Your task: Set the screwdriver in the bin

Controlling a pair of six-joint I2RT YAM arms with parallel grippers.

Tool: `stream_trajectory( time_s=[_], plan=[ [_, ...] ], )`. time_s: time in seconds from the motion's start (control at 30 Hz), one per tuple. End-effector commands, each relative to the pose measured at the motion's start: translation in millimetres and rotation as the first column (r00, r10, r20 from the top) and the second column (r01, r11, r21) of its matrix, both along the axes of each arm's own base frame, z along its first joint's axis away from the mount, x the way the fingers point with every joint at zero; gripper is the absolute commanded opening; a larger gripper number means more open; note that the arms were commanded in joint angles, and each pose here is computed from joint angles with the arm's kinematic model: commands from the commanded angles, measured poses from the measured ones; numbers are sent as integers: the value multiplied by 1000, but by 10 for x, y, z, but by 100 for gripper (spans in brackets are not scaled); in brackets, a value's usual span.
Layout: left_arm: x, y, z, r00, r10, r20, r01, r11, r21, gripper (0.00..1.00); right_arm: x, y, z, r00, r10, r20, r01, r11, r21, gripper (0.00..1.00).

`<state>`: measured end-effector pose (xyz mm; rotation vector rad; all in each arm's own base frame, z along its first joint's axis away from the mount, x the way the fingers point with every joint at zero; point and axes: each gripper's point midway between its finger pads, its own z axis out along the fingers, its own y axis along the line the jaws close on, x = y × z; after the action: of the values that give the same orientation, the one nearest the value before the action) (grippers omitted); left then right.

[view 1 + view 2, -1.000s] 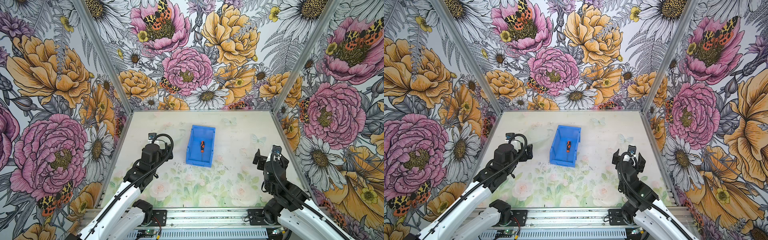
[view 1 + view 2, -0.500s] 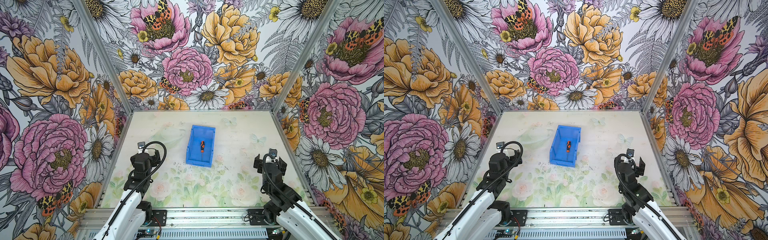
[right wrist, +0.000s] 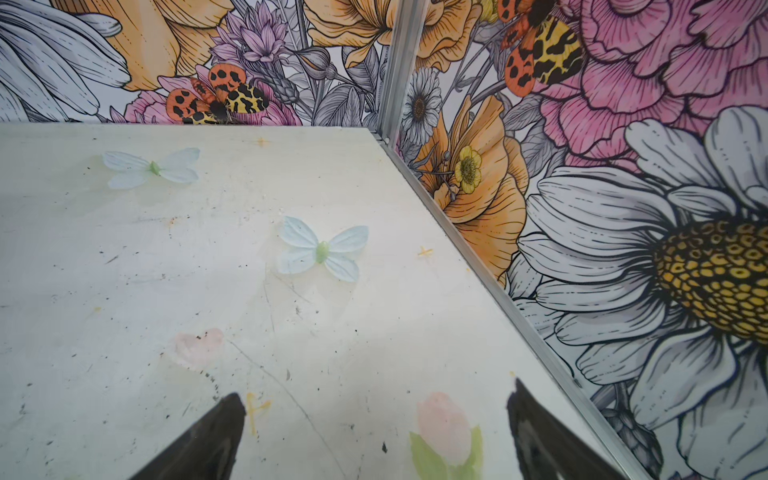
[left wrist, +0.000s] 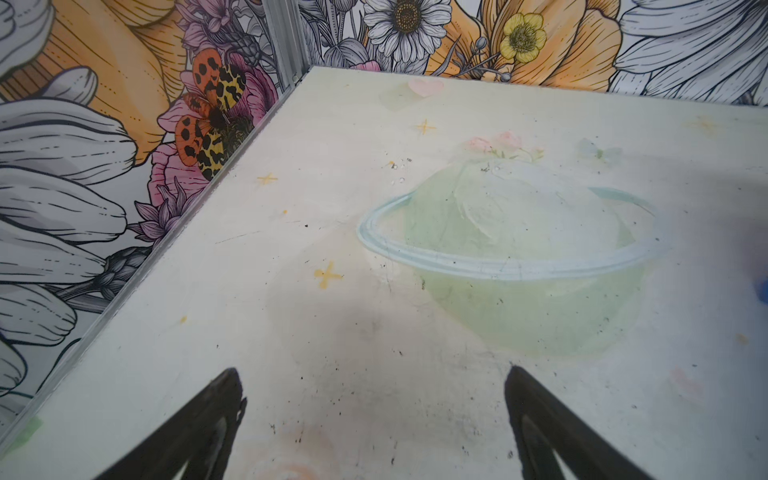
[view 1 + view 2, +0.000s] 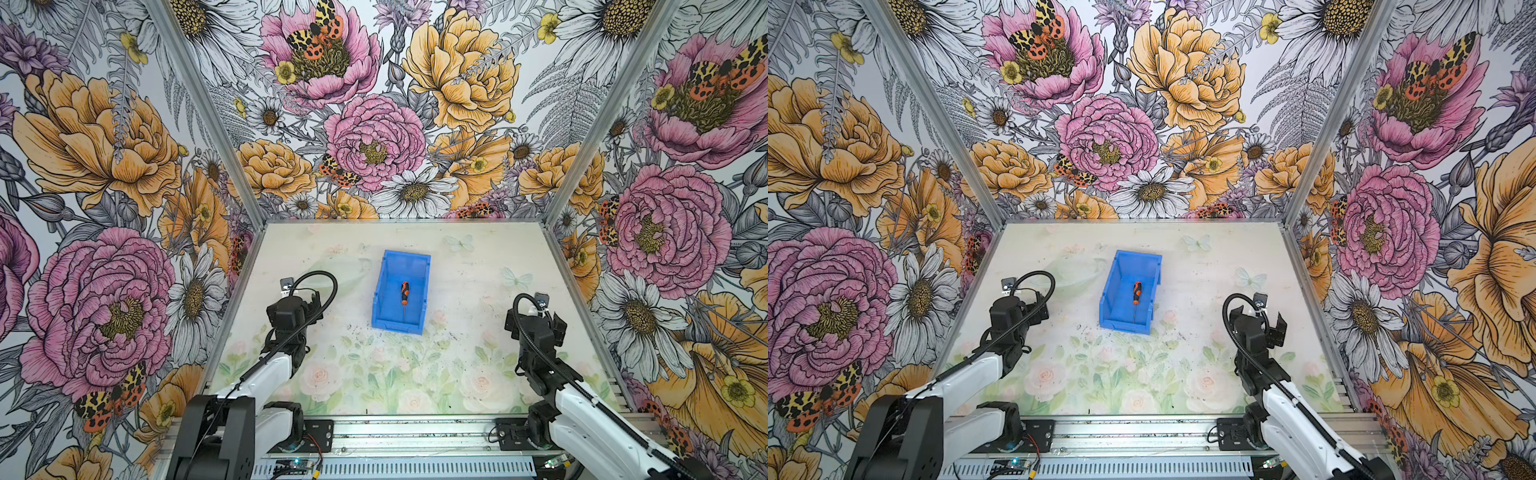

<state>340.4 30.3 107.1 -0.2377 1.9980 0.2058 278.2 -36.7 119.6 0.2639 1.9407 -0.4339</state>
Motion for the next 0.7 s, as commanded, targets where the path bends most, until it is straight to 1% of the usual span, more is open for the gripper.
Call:
stream_trajectory(
  time_s=[0.0, 0.07, 0.23, 0.53, 0.67],
  plan=[
    [288, -22, 390, 988, -31, 151, 29, 1000, 11, 99, 207, 27, 250, 993, 14, 118, -18, 999, 34, 99],
    [368, -22, 382, 988, -34, 152, 32, 999, 17, 99, 256, -22, 232, 993, -4, 115, 0, 999, 37, 99],
    [491, -33, 385, 986, -43, 160, 40, 999, 20, 99, 393, -64, 226, 992, -3, 125, -4, 999, 53, 100],
    [596, -46, 438, 976, -58, 212, 53, 998, 30, 99, 613, -64, 188, 993, 40, 112, -47, 997, 62, 99],
    [656, -44, 337, 974, -65, 215, 60, 998, 28, 99, 709, -93, 192, 992, 40, 122, -48, 997, 62, 100]
  ],
)
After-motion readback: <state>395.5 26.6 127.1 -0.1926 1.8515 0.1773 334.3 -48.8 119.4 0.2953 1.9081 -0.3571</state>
